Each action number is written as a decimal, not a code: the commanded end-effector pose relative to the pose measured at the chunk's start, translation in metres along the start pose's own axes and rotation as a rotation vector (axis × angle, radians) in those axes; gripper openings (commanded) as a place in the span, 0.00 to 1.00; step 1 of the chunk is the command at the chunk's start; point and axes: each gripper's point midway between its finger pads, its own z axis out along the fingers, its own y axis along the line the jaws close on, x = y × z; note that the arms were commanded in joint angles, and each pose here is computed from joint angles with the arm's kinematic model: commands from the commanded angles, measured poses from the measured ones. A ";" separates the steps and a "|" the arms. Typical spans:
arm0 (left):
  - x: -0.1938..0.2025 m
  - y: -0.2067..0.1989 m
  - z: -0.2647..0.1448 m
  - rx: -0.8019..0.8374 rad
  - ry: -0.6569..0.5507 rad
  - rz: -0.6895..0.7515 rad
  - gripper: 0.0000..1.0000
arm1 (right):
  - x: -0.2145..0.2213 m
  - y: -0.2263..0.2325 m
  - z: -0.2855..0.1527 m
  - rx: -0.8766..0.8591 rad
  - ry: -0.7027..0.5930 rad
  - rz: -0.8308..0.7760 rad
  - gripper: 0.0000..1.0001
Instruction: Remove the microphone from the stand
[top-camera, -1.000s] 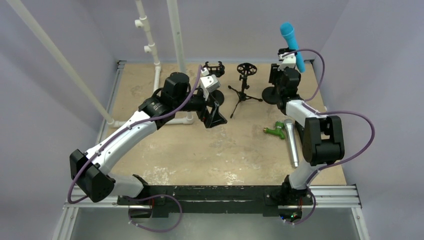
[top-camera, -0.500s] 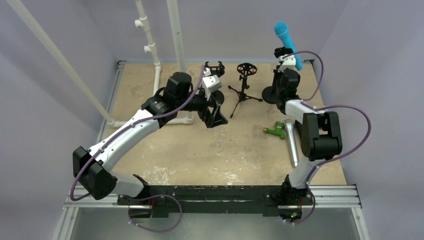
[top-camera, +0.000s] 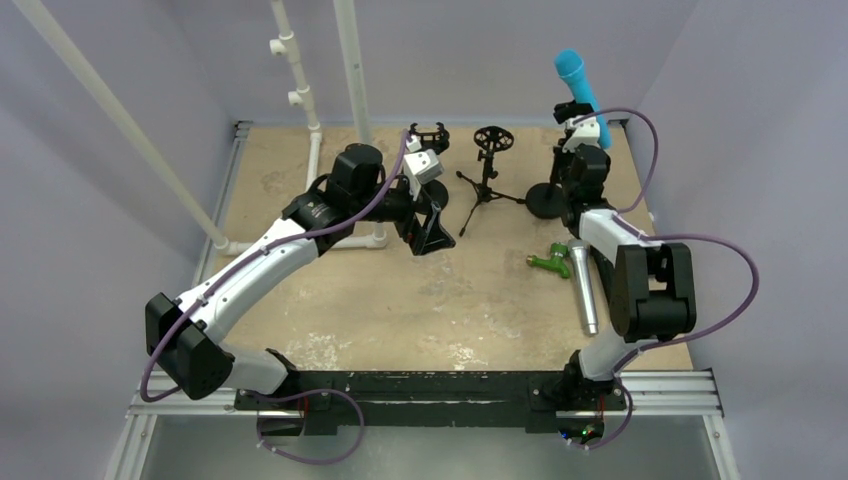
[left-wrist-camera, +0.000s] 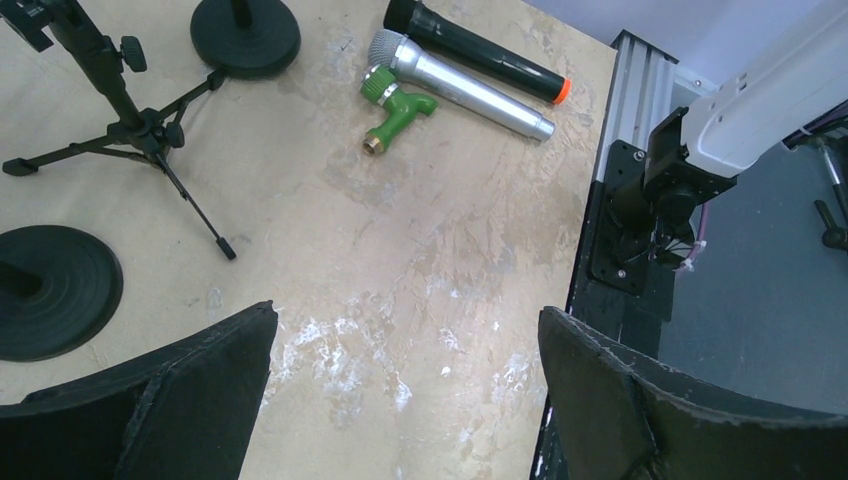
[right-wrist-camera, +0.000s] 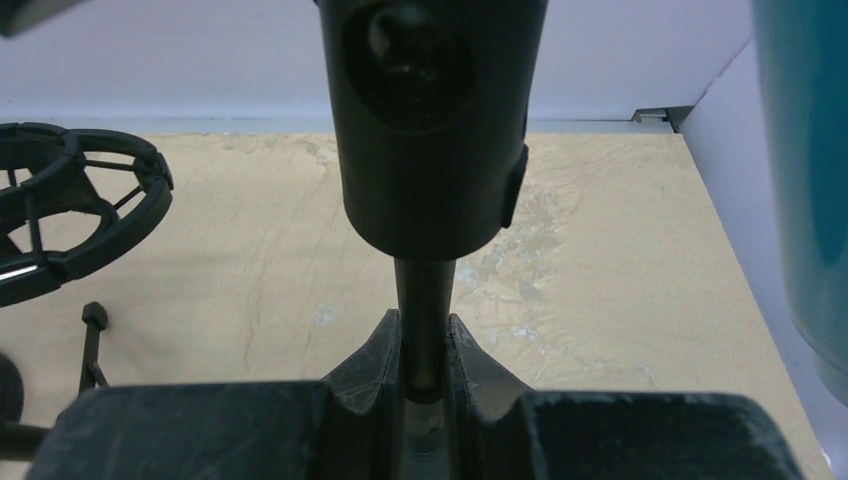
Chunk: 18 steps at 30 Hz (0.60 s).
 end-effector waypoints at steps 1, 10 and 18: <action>-0.025 -0.009 -0.013 0.014 -0.079 0.040 1.00 | -0.073 0.001 -0.022 -0.030 -0.197 0.004 0.00; -0.031 -0.013 -0.021 0.005 -0.100 0.059 1.00 | -0.109 0.006 -0.060 -0.086 -0.239 -0.009 0.00; -0.043 -0.015 -0.034 -0.027 -0.125 0.085 1.00 | -0.120 0.028 -0.107 -0.237 -0.171 0.005 0.00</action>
